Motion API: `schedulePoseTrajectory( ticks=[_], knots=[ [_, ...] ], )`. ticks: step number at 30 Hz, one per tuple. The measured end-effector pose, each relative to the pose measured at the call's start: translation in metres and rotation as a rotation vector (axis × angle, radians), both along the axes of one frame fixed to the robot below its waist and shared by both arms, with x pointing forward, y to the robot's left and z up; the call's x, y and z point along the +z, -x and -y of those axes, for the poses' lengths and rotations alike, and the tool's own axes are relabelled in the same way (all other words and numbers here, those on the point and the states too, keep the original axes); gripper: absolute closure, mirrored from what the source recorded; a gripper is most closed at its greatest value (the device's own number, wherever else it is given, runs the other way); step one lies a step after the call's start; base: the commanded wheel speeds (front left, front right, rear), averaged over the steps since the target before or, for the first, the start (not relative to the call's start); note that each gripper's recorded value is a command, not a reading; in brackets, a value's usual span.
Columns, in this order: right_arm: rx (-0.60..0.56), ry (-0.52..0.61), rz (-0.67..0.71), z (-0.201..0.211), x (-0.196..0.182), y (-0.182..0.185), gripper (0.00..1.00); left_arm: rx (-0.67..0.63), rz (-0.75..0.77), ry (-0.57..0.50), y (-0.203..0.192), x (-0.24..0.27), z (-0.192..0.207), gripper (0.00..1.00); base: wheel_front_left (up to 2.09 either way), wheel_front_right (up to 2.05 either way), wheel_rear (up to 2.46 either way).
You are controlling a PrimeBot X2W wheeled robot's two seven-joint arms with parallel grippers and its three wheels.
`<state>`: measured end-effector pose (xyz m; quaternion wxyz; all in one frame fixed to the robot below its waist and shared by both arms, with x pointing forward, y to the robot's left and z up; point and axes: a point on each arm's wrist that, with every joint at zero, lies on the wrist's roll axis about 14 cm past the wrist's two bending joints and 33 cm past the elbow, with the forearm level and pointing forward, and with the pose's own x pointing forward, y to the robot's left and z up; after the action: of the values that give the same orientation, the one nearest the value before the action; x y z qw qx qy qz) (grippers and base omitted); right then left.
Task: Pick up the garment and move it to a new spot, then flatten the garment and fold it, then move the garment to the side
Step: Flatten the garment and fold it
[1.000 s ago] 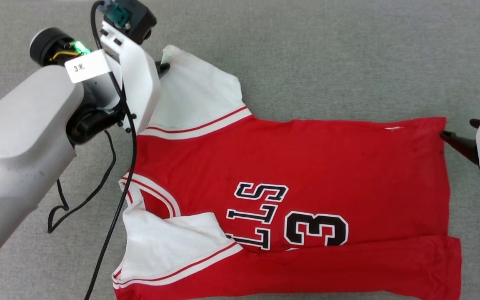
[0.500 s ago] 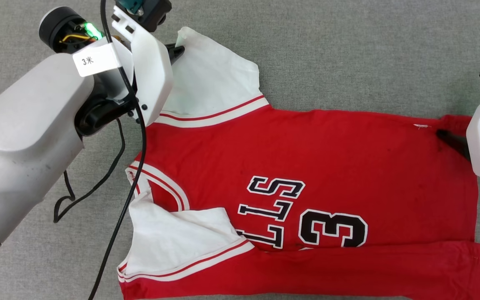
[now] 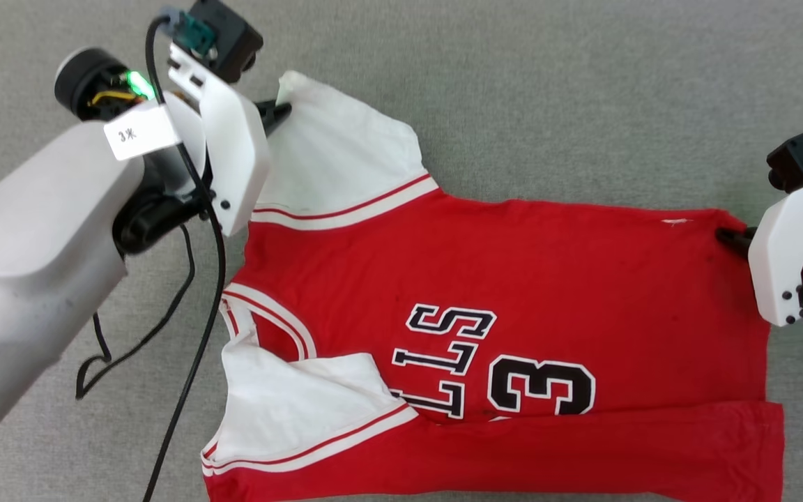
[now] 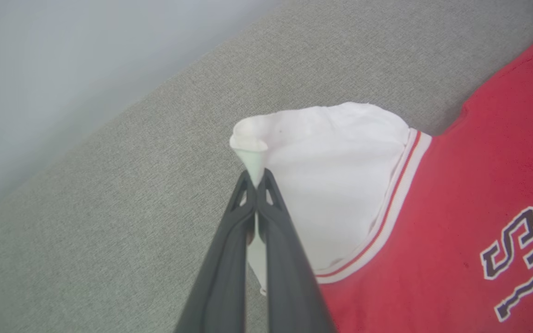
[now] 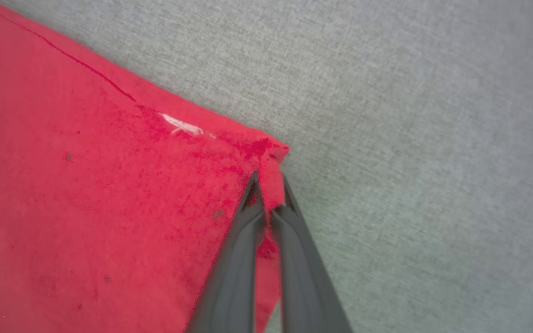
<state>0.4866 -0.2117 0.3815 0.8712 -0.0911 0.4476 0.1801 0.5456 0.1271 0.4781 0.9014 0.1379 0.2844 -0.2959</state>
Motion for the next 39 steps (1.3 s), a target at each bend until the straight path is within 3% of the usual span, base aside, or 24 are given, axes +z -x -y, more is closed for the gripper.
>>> schedulePoseTrajectory(
  ticks=[7,19,28,39],
  knots=[
    [-0.015,-0.069,0.182,0.002,0.042,0.012,1.0,0.015,0.044,0.044,0.04,0.023,-0.001,1.0,0.0,0.0,0.0],
    [-0.01,-0.147,0.291,0.0,0.066,0.06,1.0,0.083,0.044,0.107,0.11,0.029,-0.011,1.0,0.0,0.0,0.0],
    [-0.034,-0.19,0.277,0.003,0.06,0.106,1.0,0.177,0.001,0.151,0.171,0.011,-0.023,1.0,0.0,0.0,0.0],
    [-0.078,-0.239,0.176,-0.002,0.026,0.152,1.0,0.301,-0.14,0.176,0.231,-0.039,-0.038,1.0,0.0,0.0,0.0]
  ],
)
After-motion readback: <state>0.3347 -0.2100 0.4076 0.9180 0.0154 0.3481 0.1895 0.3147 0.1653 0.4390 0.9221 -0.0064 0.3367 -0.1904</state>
